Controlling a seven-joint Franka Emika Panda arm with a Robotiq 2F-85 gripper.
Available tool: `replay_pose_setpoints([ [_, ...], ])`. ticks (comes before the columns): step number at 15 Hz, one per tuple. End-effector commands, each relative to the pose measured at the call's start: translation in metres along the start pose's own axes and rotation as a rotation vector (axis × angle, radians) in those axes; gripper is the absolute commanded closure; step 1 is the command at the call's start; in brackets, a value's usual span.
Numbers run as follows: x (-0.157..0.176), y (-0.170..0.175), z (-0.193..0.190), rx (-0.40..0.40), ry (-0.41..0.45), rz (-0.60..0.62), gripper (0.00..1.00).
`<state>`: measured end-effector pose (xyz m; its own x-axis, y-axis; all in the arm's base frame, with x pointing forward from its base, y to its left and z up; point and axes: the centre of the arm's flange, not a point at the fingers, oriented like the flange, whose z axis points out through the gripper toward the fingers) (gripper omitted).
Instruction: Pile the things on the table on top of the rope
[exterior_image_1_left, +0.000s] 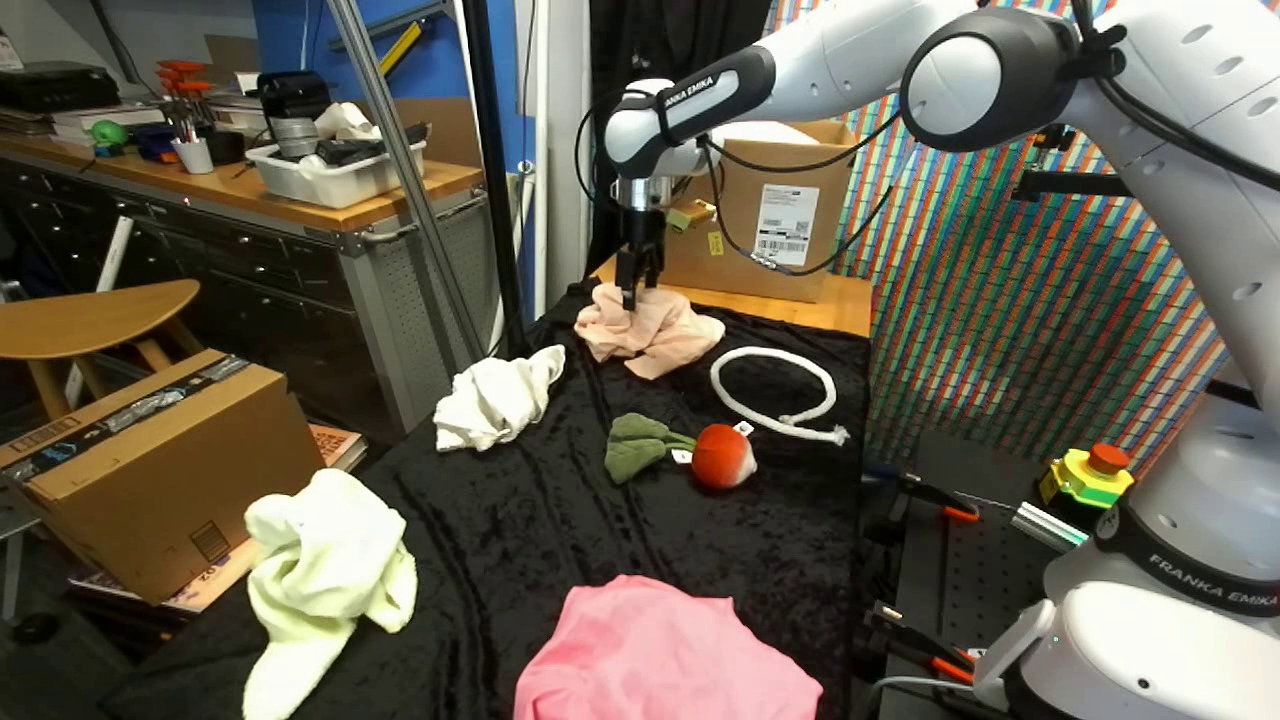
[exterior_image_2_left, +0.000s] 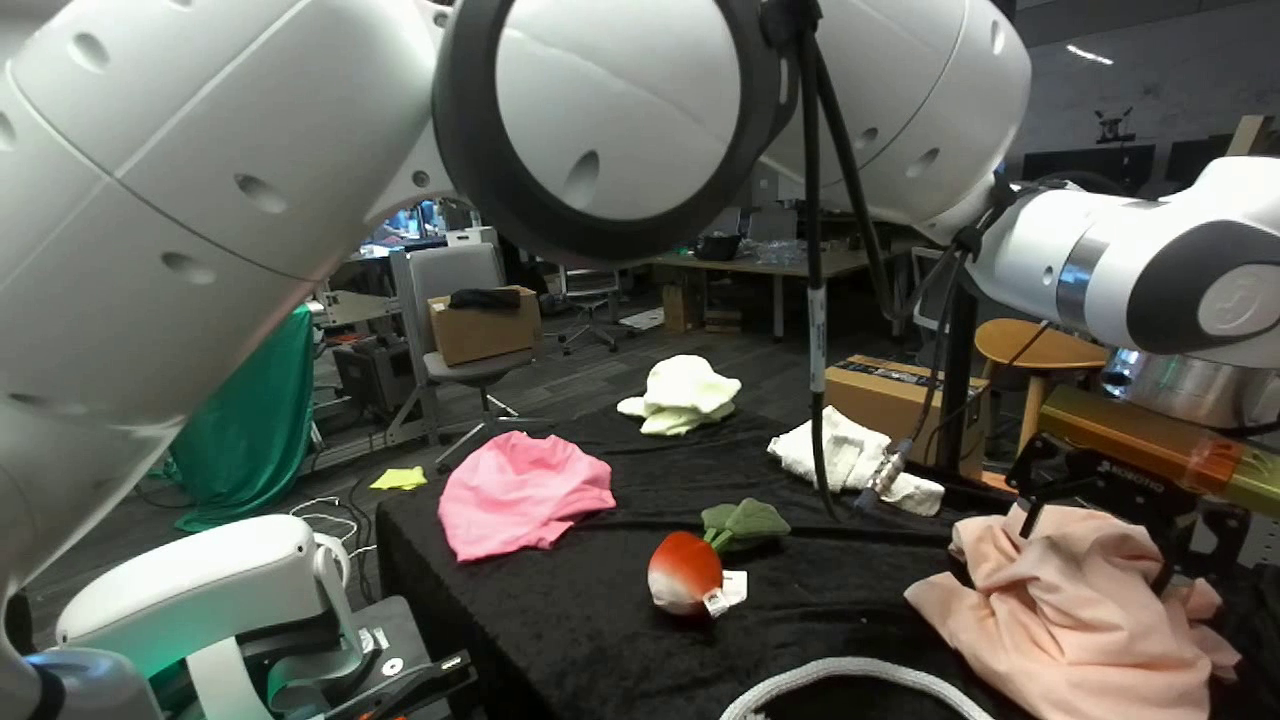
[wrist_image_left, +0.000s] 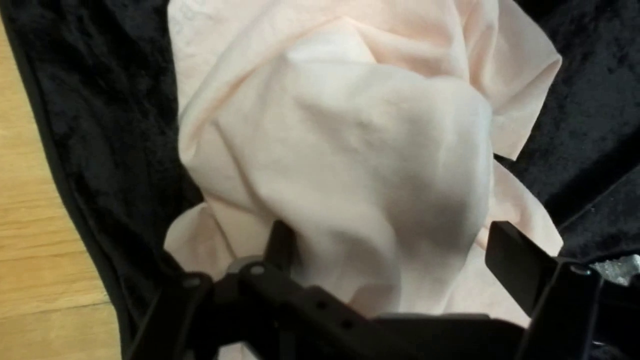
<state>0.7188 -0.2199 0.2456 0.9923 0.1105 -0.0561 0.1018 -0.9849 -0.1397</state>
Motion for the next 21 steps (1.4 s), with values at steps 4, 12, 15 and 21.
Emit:
replay_pose_setpoints([
  [4,0.005,0.007,0.015,-0.011,-0.016,0.001,0.0],
  [12,-0.001,0.01,0.022,-0.063,0.002,-0.009,0.32],
  [15,-0.003,0.011,0.024,-0.098,0.009,-0.02,0.59],
  [21,-0.021,0.003,0.008,-0.025,-0.047,-0.144,0.94],
])
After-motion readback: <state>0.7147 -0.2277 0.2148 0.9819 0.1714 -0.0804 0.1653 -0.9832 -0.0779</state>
